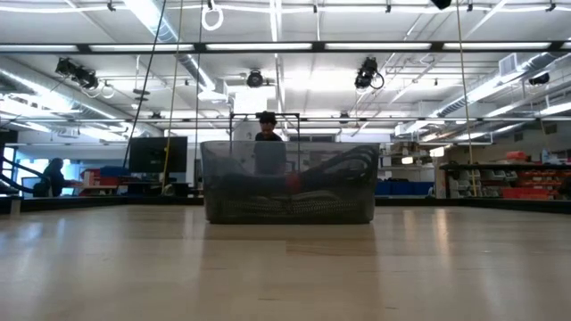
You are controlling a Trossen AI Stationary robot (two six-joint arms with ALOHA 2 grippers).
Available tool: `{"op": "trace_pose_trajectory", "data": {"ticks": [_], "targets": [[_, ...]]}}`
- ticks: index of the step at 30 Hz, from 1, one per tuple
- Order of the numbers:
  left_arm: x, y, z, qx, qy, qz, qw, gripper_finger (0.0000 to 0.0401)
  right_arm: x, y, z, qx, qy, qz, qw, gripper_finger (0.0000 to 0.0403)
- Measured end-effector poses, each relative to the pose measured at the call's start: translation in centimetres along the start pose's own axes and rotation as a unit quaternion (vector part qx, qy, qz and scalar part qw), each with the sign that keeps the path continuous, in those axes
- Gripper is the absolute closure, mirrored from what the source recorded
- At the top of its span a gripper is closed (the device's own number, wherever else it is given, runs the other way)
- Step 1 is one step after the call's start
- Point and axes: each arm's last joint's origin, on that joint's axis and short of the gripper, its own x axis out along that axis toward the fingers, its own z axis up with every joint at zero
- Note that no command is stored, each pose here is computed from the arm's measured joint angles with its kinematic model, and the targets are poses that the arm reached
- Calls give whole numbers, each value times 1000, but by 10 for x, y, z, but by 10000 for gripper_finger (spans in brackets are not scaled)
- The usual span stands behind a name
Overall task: Pick and place USB-C Cables
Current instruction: Adjust the black bin
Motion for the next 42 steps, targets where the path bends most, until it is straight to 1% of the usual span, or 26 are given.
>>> {"op": "trace_pose_trajectory", "data": {"ticks": [5, 9, 13, 19, 23, 25, 28, 31, 35, 39, 40, 42], "targets": [[-6, 9, -1, 23, -8, -3, 1000, 399, -1, 1, 2, -5, -16, -14, 1000, 402], [-11, 17, -1, 39, -13, -6, 999, 399, -1, 3, 5, -19, -34, -8, 999, 400], [-13, 18, -2, 60, -14, -12, 998, 399, -2, 3, 6, -27, -41, -6, 999, 399], [-14, 16, -2, 65, -12, -22, 998, 384, -4, 3, 6, -51, -40, 6, 998, 400], [-16, 17, -3, 61, -12, -30, 998, 373, -2, 4, 6, -52, -35, 12, 998, 394], [-16, 18, -3, 58, -12, -30, 998, 371, 3, 5, 5, -52, -21, 27, 998, 388], [-16, 18, -3, 58, -12, -30, 998, 371, 13, 5, 1, -29, 20, 54, 998, 383], [-16, 18, -3, 57, -12, -30, 998, 374, 29, 6, -5, -12, 65, 51, 996, 384], [-16, 18, -3, 57, -12, -30, 998, 372, 56, 13, -8, -32, 81, 52, 995, 397], [-18, 20, -3, 61, -13, -33, 998, 373, 84, 23, -15, -73, 97, 64, 991, 400], [-18, 21, -3, 58, -12, -36, 998, 373, 87, 23, -17, -78, 103, 58, 990, 400], [-20, 25, -4, 50, -7, -52, 997, 373, 86, 22, -17, -83, 96, 30, 991, 400]]}}
